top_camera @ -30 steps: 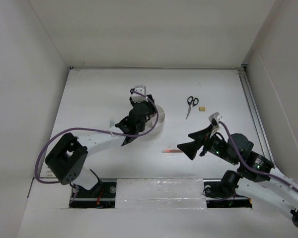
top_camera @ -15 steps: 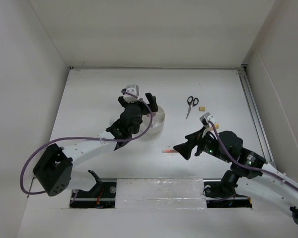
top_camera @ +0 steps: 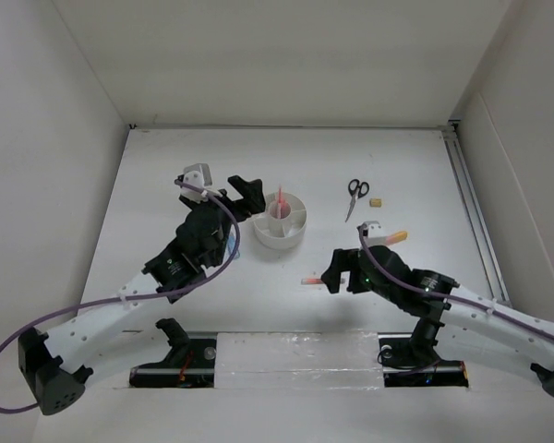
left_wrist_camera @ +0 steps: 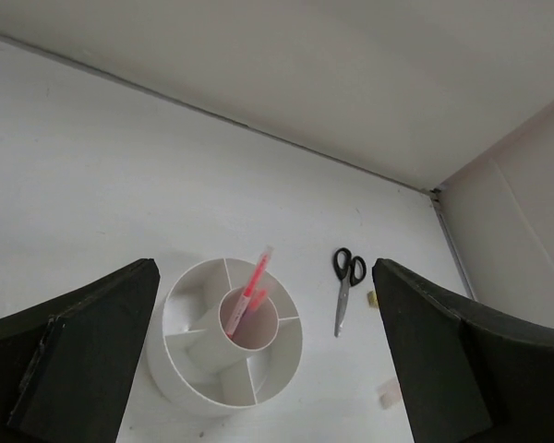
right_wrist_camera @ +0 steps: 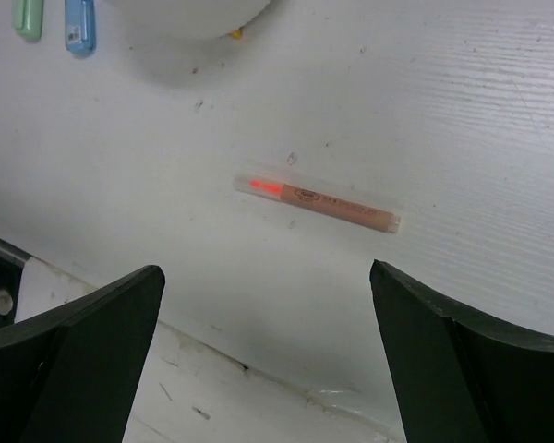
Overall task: Sort the stationery into containers
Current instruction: Place the pen in the storage box, then pick up the pen from the center of the board.
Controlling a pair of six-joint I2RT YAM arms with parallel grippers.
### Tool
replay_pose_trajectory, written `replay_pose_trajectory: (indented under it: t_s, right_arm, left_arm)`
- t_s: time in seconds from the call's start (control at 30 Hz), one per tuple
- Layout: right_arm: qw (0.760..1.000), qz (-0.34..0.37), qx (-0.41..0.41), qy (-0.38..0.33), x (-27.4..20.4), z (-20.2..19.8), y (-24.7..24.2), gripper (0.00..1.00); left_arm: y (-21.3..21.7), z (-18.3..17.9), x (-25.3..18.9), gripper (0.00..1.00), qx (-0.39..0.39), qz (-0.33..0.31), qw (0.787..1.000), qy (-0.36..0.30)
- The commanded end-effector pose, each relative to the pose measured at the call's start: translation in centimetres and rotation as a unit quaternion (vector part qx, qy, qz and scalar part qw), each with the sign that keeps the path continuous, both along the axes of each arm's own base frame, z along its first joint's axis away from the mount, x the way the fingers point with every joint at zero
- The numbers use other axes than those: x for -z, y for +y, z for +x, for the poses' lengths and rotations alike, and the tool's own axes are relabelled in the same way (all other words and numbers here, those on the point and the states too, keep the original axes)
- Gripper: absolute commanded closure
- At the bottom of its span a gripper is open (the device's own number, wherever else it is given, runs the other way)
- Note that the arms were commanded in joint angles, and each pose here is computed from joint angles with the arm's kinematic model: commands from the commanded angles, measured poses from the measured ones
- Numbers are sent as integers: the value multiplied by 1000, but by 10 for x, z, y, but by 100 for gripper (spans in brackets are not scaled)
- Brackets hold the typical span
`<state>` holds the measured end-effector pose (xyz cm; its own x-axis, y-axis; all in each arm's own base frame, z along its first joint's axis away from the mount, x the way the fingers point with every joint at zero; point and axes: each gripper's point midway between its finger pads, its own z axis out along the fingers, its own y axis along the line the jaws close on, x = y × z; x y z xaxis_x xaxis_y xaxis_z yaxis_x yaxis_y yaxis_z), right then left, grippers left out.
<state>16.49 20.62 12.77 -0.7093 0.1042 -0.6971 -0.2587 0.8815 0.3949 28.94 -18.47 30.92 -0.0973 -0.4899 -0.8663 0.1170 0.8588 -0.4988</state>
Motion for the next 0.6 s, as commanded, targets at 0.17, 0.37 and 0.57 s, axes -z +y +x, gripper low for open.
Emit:
replay_pose_trajectory:
  t_s: [0.17,0.37,0.57]
  right_arm:
    - [990,-43,-135,-12,-5,-2,41,0]
    - [973,-156,-170,11,2,12,49,0]
    - [962,-197,-186,42,23,29,56,0]
  left_arm:
    - [13,-20,32,0,8,-10,999,51]
    - [8,-32,37,0,46,-22,997,53]
    - [2,-39,30,0,75,-37,996,43]
